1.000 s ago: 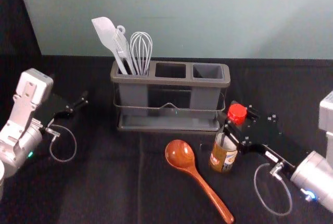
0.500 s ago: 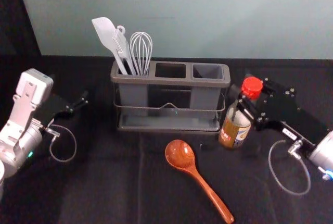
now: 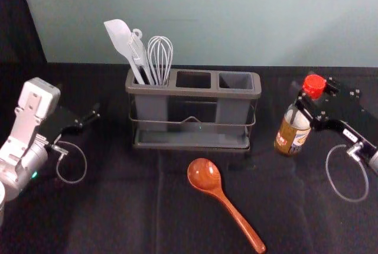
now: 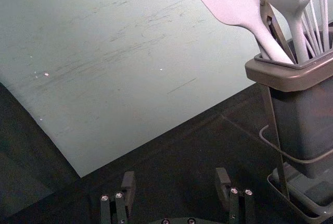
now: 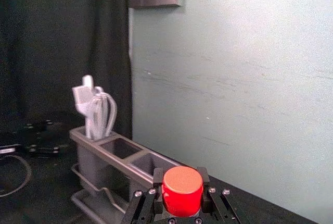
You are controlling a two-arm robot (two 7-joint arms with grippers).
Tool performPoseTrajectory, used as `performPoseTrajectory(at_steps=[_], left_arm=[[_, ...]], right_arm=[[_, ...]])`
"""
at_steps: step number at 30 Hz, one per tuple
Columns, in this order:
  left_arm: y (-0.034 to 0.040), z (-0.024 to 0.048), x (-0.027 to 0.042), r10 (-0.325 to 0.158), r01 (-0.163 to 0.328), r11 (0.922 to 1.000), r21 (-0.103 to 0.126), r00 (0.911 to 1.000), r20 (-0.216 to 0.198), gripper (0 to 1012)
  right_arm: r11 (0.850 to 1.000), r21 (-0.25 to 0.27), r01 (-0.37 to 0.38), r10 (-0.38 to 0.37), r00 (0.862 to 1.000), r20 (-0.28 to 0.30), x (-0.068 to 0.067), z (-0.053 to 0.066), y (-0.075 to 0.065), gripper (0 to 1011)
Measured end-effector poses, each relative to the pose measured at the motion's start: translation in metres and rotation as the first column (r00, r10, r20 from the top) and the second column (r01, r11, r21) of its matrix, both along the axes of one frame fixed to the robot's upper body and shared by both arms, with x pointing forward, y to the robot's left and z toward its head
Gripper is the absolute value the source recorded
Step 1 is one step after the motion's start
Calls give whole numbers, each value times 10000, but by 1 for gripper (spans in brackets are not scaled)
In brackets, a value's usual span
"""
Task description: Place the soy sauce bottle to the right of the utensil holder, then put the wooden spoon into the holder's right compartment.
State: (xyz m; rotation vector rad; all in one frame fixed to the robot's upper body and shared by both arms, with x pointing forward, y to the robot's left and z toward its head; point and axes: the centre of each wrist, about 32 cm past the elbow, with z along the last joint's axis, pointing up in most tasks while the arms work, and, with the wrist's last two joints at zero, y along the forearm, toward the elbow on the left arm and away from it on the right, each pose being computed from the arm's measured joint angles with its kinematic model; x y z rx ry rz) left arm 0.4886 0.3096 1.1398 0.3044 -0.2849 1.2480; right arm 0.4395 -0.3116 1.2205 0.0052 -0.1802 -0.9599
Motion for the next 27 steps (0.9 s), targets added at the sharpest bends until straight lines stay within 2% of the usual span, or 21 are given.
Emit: performPoseTrajectory(at_steps=[8, 16, 27], left_arm=[[0, 0, 0, -1, 1, 10000, 2, 10000, -1, 1005], [0, 0, 0, 0, 0, 10000, 1, 10000, 1, 1005], [0, 0, 0, 0, 0, 10000, 1, 10000, 1, 1005]], right_arm=[[9983, 422, 411, -397, 9986, -340, 193, -130, -30, 381], [9958, 697, 586, -537, 9961, -702, 408, -258, 49, 381], [9930, 877, 797, -710, 9927, -977, 557, -357, 139, 381]])
